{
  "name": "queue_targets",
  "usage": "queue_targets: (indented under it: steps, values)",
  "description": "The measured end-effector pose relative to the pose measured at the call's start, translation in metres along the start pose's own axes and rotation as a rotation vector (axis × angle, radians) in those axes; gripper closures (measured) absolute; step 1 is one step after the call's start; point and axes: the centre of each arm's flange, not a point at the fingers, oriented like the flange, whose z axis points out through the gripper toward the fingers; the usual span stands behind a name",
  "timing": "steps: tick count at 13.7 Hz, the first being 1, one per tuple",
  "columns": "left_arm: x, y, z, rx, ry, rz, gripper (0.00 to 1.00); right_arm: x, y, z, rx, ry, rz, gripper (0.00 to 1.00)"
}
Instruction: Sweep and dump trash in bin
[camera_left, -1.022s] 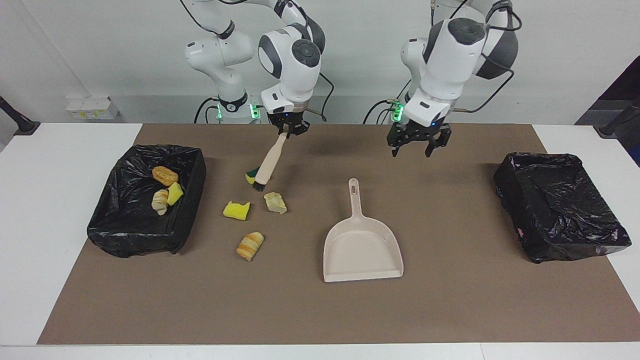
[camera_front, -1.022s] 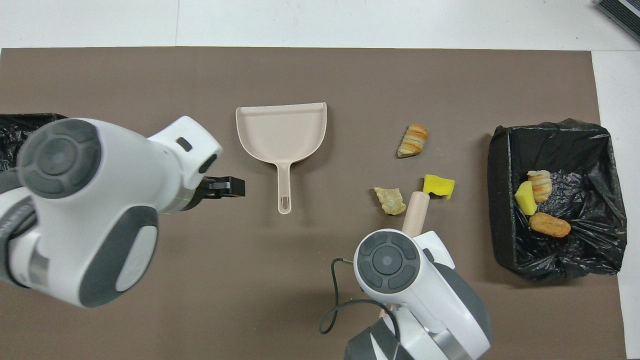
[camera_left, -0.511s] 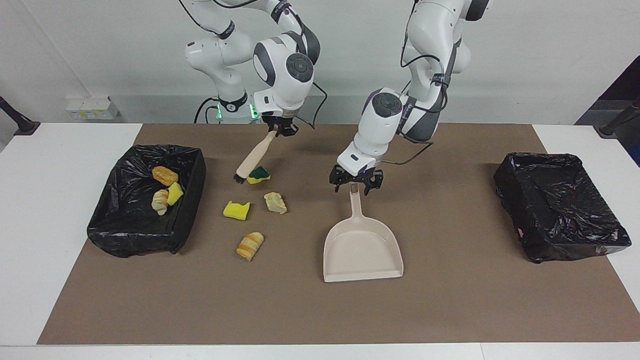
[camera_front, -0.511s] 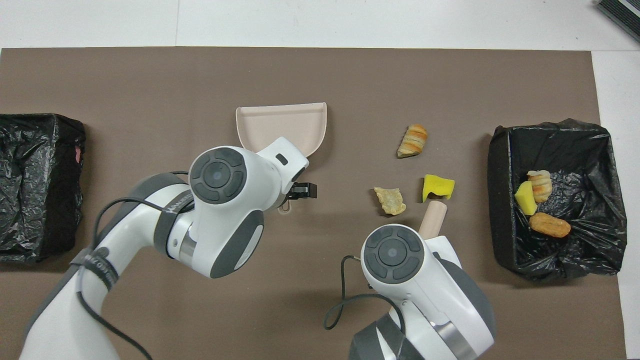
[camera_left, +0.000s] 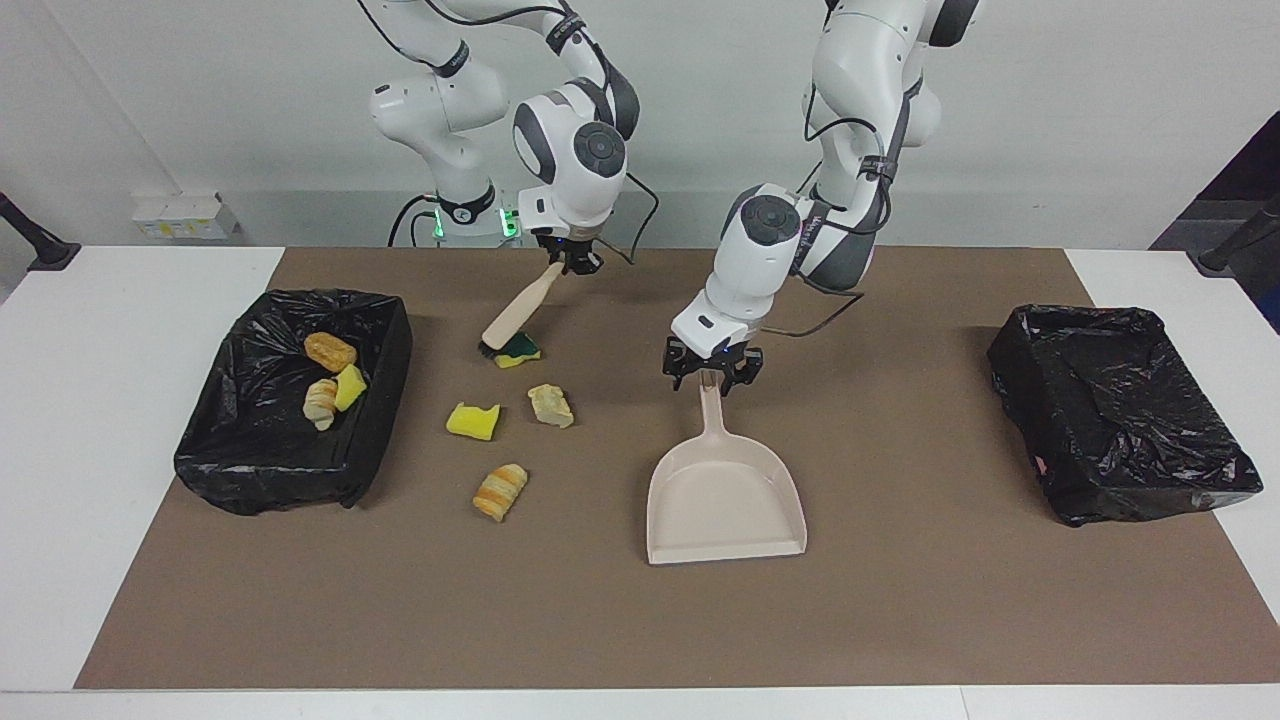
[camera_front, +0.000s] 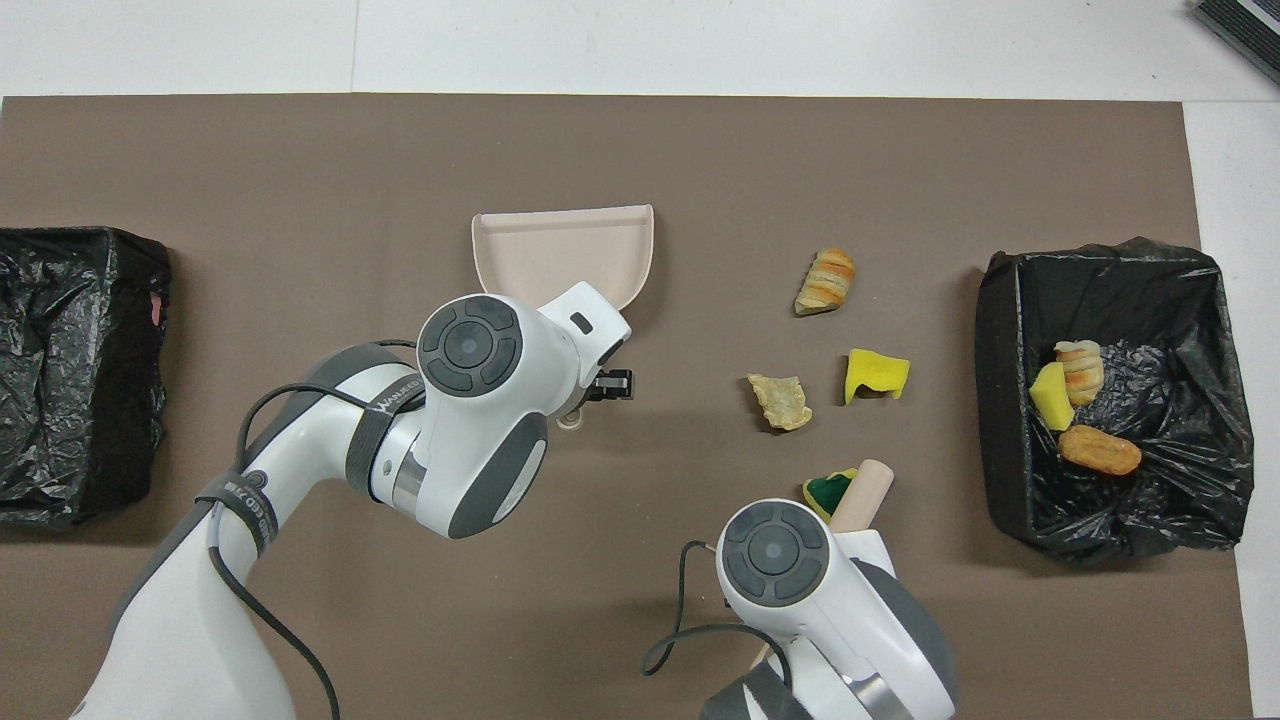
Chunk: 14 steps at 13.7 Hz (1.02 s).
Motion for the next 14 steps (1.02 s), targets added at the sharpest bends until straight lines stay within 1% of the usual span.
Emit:
queue_targets:
  steps: [1, 2, 3, 4, 5, 6, 7, 8, 9, 11, 13, 14]
  values:
    - [-0.001, 0.001, 0.001, 0.002, -0.006, 0.003, 0.36, 0.003, -0.002, 0.0, 0.025, 0.007, 0.001, 0.74]
    - [-0.003, 0.003, 0.001, 0.004, -0.009, 0.006, 0.29, 0.005, -0.005, -0.001, 0.055, 0.017, -0.003, 0.74]
    - [-0.004, 0.005, 0.002, 0.004, -0.011, 0.008, 0.26, 0.008, -0.009, -0.002, 0.09, 0.028, -0.011, 0.74]
    - [-0.005, 0.006, 0.002, 0.006, -0.016, 0.01, 0.26, 0.015, -0.013, -0.004, 0.127, 0.037, -0.021, 0.74]
    - [-0.006, 0.005, 0.003, 0.012, -0.029, 0.01, 0.38, 0.026, -0.017, -0.008, 0.158, 0.042, -0.03, 0.74]
    - [-0.007, 0.004, 0.003, 0.017, -0.038, 0.009, 0.53, 0.041, -0.023, -0.016, 0.183, 0.041, -0.035, 0.74]
    - [-0.006, 0.003, 0.002, 0.025, -0.038, 0.012, 0.63, 0.052, -0.032, -0.029, 0.207, 0.039, -0.034, 0.74]
    - [-0.004, 0.003, 0.001, 0.041, -0.028, 0.039, 0.65, 0.061, -0.041, -0.044, 0.23, 0.039, -0.032, 0.74]
    - [-0.003, 0.001, 0.0, 0.073, -0.015, 0.065, 0.65, 0.069, -0.047, -0.058, 0.243, 0.037, -0.028, 0.74]
    - [-0.001, -0.001, -0.002, 0.119, 0.001, 0.123, 0.65, 0.085, -0.04, -0.086, 0.221, 0.024, -0.045, 0.74]
    - [-0.001, -0.003, -0.004, 0.138, -0.011, 0.176, 0.65, 0.094, -0.025, -0.104, 0.19, 0.01, -0.059, 0.74]
    - [0.0, -0.006, -0.005, 0.146, -0.022, 0.218, 0.66, 0.096, -0.019, -0.105, 0.174, 0.011, -0.069, 0.74]
